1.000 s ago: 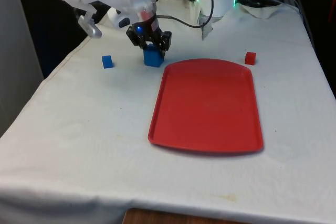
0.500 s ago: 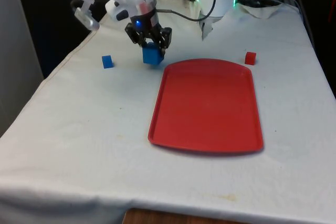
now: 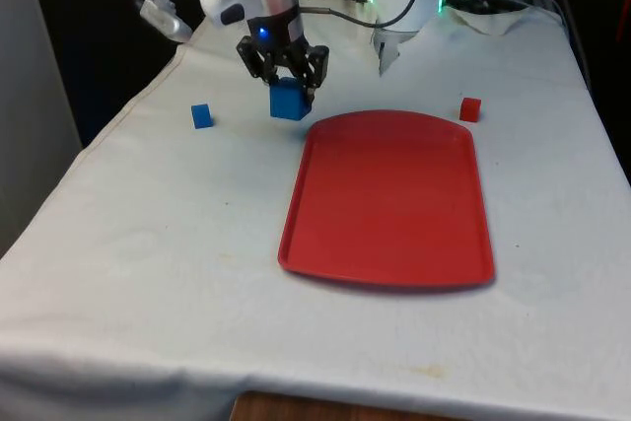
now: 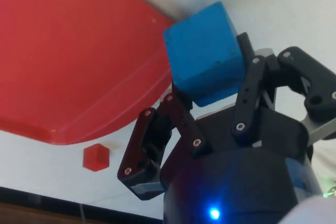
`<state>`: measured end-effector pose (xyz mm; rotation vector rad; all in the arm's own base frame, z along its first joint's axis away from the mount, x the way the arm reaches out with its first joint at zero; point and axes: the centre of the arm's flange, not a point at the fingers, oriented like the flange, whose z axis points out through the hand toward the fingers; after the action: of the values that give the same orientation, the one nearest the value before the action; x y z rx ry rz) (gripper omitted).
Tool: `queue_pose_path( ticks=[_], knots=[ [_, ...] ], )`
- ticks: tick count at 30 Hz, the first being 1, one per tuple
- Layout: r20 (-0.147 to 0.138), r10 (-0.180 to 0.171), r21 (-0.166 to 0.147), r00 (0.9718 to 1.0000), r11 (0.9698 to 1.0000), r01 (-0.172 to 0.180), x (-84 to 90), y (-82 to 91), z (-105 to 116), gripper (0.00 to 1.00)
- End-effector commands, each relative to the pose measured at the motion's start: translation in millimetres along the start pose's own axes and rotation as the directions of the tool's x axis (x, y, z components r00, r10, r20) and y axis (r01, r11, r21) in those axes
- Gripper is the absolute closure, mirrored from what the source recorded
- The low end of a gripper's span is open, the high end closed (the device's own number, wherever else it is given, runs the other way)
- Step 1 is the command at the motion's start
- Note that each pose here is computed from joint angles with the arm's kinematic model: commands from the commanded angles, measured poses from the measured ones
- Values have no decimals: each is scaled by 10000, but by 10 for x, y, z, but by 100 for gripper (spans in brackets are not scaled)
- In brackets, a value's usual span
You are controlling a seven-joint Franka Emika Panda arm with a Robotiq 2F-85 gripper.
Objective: Pick up the largest block and place it onto the tray.
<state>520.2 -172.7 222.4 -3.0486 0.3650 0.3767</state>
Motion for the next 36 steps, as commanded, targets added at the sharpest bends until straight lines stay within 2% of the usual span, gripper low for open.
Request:
queue_pose_path(
  ticks=[1,6,8,12,16,17,19,25,26,28,33,34,35,36],
  knots=[
    [-121,51,-89,9999,9999,-52,22,-46,-47,100],
    [-363,113,-142,9993,9998,-118,103,-181,-136,100],
    [-323,93,-93,9994,9999,-96,109,-182,-132,100],
    [-625,177,-202,9979,9996,-190,184,-330,-224,100],
    [-795,212,-242,9966,9994,-232,239,-436,-286,100],
    [-732,173,-172,9972,9997,-186,235,-425,-272,100],
    [-920,244,-282,9955,9992,-270,278,-506,-340,100],
    [-1153,291,-326,9929,9989,-330,339,-623,-462,100],
    [-1078,251,-254,9939,9993,-280,334,-600,-432,100],
    [-1268,293,-350,9915,9988,-340,368,-693,-527,100],
    [-1505,320,-413,9881,9984,-386,423,-822,-658,100],
    [-1472,294,-357,9887,9987,-350,430,-797,-636,100],
    [-1547,321,-431,9874,9983,-392,431,-841,-676,100],
    [-1547,321,-431,9874,9983,-392,431,-841,-676,100]
  ],
)
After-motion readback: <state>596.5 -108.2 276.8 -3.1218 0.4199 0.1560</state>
